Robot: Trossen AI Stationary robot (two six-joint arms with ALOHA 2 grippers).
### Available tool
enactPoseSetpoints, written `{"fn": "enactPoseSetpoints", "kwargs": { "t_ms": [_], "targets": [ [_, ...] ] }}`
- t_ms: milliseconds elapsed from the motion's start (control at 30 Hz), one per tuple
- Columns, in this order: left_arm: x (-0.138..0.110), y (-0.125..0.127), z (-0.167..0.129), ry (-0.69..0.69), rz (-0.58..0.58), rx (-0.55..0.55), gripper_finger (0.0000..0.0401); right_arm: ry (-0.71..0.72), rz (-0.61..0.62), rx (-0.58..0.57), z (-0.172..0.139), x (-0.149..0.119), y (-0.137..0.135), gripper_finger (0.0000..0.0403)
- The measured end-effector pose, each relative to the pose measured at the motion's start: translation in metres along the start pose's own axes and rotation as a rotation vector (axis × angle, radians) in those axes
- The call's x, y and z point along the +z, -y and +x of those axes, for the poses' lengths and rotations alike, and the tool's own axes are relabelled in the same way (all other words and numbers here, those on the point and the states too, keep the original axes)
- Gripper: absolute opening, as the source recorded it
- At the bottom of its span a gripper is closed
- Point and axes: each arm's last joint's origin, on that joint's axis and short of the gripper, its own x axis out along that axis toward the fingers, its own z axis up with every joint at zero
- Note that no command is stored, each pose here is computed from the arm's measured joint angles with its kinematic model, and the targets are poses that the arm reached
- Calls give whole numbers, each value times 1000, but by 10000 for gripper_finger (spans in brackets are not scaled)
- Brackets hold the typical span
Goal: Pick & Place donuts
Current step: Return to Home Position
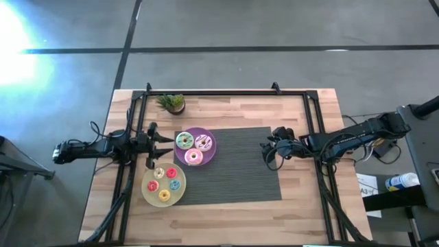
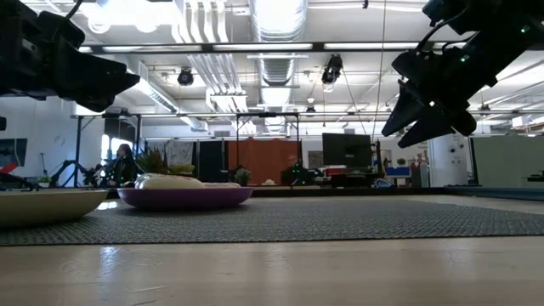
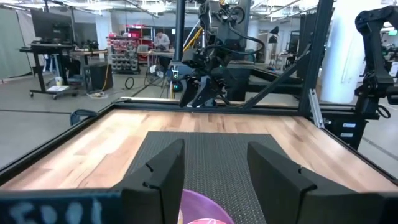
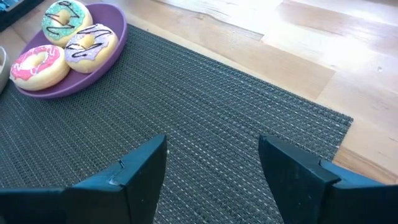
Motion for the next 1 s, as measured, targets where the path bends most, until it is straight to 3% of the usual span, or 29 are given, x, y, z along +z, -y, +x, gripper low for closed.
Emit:
{"fn": "enactPoseSetpoints", "kwargs": {
  "t_ms": [600,733,833,1000],
  "targets": [
    [0,0,0,-1,0,0,149,0,0,0,0,0,0,247],
    [0,0,0,0,0,0,149,-2,-152,2,-2,1,1,244],
    [0,0,0,0,0,-1,149,15,-236,87,-15,7,4,246],
    [0,0,0,0,0,-1,149,101,-258,237,-44,17,19,251]
  ]
}}
